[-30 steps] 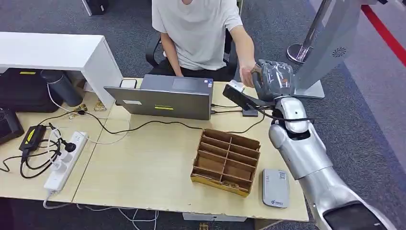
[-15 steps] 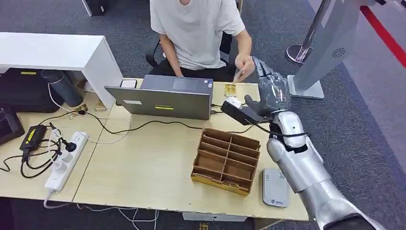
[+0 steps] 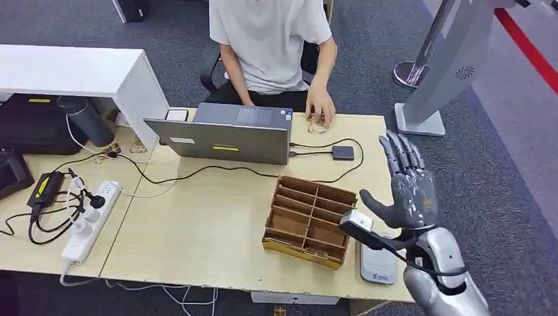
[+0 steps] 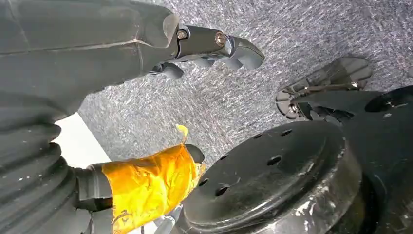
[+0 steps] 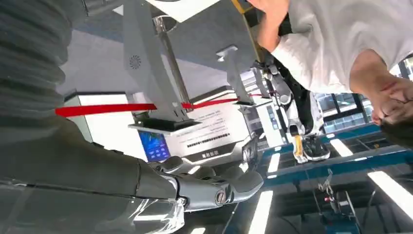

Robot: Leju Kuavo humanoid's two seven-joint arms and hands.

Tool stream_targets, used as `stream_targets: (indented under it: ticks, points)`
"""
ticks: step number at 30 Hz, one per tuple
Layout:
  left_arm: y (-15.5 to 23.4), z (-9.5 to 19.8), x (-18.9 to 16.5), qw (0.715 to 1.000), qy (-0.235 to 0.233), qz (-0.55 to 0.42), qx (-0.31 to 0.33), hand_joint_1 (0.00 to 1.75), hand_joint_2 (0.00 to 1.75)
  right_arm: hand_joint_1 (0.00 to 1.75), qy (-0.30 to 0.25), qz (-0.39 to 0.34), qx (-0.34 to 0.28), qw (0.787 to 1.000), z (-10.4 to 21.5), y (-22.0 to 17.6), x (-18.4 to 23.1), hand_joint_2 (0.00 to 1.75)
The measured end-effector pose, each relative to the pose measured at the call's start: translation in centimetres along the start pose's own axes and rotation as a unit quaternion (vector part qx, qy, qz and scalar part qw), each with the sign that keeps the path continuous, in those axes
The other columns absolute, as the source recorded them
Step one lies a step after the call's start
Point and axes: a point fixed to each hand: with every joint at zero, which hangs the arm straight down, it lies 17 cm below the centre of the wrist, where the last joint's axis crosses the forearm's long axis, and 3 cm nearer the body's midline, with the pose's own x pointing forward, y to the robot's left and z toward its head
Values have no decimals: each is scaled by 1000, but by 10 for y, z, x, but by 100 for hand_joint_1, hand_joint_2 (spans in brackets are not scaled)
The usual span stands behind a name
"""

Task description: Pass the card to the sensor for recognition and then transmit it.

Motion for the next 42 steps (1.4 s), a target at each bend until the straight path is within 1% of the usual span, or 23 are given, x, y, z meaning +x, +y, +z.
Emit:
stream_targets:
  ticks: [9, 12, 19, 25, 30, 34, 37, 42]
  points:
    - [0, 0, 0, 1000, -7, 18, 5, 0, 175, 0, -9, -22, -14, 1000, 51, -31, 23, 175]
    - [0, 0, 0, 1000, -7, 19, 5, 0, 175, 0, -10, -27, -13, 999, 62, -37, 29, 175]
    - [0, 0, 1, 1000, -8, 22, 6, 0, 175, 0, -11, -28, -18, 999, 68, -46, 33, 175]
    - [1, 0, 1, 1000, -10, 25, 8, 0, 175, 0, -10, -34, -14, 999, 74, -47, 36, 175]
    - [2, 0, 2, 999, -12, 33, 11, 0, 175, 0, 2, -59, 6, 998, 94, -40, 45, 175]
    - [3, 0, 3, 999, -13, 38, 13, 0, 175, 0, 14, -105, 32, 994, 107, -23, 64, 175]
    - [3, 0, 4, 999, -14, 37, 13, 0, 175, 0, 17, -133, 59, 989, 118, -2, 83, 175]
    - [3, -1, 4, 999, -13, 35, 12, 0, 175, 0, 2, -155, 99, 983, 134, 30, 113, 175]
